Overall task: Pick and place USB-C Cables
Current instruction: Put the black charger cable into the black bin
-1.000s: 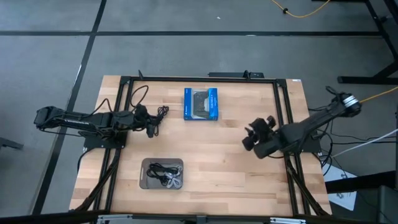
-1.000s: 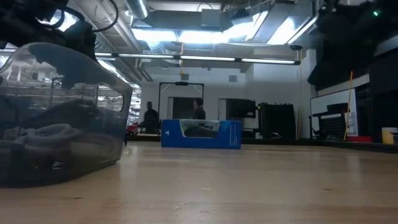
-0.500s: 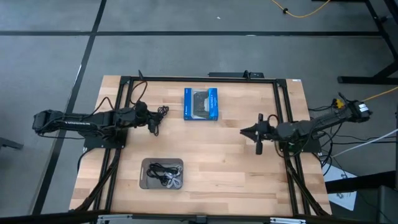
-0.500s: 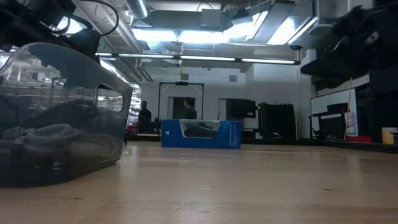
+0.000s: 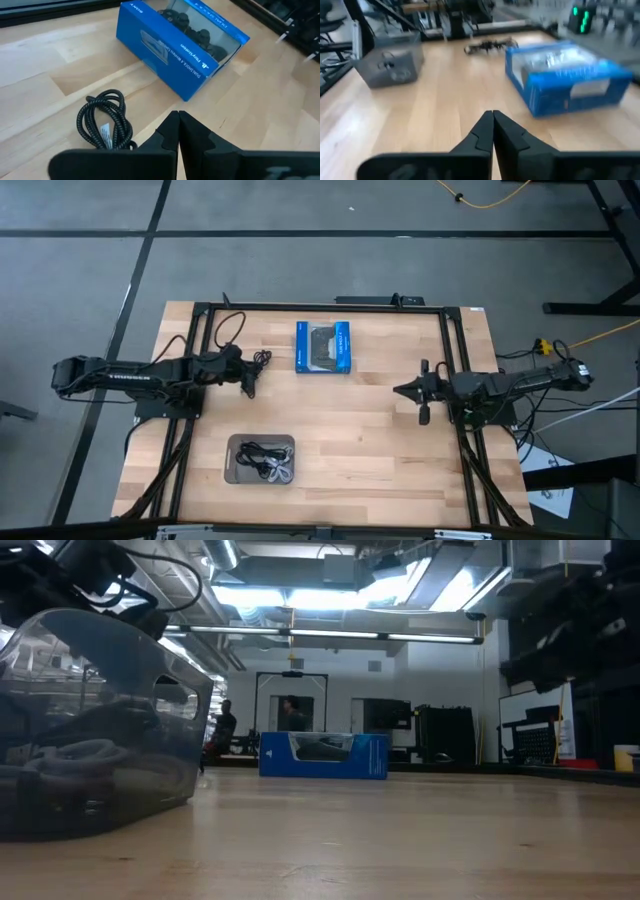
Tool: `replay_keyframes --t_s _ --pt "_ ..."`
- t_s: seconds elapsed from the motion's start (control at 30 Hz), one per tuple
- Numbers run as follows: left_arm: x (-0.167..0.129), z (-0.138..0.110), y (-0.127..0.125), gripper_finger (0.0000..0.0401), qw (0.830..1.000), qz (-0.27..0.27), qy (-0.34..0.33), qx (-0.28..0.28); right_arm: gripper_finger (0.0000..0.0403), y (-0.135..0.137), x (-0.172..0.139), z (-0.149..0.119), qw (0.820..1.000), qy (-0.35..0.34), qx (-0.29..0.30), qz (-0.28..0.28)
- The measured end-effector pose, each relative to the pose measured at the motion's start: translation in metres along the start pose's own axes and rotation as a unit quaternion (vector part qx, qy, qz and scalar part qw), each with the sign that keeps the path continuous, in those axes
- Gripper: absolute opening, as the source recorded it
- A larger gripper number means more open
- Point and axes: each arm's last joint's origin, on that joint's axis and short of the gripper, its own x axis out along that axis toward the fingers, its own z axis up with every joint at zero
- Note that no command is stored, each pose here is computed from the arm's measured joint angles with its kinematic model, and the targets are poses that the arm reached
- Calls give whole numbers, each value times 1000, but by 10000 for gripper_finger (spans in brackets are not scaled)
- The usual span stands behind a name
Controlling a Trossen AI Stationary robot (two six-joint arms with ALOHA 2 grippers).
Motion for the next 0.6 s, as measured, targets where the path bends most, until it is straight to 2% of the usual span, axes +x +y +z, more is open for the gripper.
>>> replay_keyframes --t_s 0.1,0.2,0.4,0.6 --pt "1 -1 0 7 1000 3 3 2 6 -1 -3 -4 1000 19 2 -3" --pt "1 -1 0 11 1000 3 3 2 4 -2 -5 -5 999 21 -33 6" --pt "1 0 1 11 1000 11 -2 -1 11 1 -5 -5 996 3 -71 49" --pt "1 0 1 12 1000 25 -12 -7 4 2 -3 -8 992 -26 -104 69"
